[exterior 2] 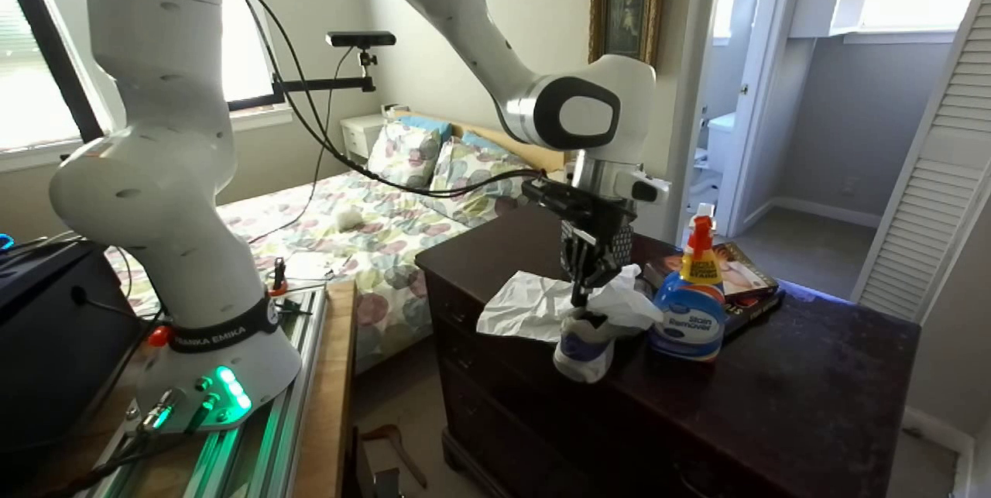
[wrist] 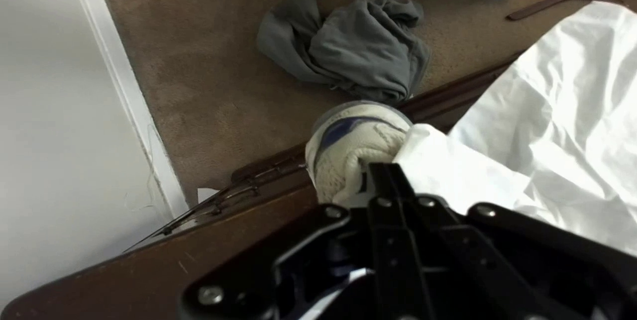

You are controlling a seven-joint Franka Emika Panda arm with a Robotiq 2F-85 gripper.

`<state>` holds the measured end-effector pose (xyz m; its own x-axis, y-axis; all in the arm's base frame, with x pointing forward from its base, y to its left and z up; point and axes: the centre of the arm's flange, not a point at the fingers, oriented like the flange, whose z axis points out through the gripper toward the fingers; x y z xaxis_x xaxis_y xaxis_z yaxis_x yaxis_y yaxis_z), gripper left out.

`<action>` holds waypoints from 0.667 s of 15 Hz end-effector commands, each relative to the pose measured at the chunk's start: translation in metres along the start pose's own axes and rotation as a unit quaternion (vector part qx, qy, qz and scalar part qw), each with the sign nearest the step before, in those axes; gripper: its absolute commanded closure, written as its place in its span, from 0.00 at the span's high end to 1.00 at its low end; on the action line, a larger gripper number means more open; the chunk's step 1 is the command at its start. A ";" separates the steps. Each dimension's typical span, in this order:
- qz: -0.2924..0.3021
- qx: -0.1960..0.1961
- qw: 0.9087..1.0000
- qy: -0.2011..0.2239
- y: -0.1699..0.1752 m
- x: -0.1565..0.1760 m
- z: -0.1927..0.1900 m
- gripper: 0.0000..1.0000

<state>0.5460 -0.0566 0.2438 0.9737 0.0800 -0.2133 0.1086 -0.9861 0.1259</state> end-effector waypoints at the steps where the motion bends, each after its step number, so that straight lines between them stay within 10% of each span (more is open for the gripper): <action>1: -0.002 -0.030 0.999 -0.010 0.005 -0.001 0.018 0.00; 7: 0.014 -0.040 0.999 0.005 0.008 0.003 0.022 0.00; 10: 0.024 -0.036 0.999 0.017 0.007 0.005 0.016 0.33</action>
<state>0.5464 -0.0676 0.2280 0.9773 0.0556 -0.2045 0.0940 -0.9786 0.1829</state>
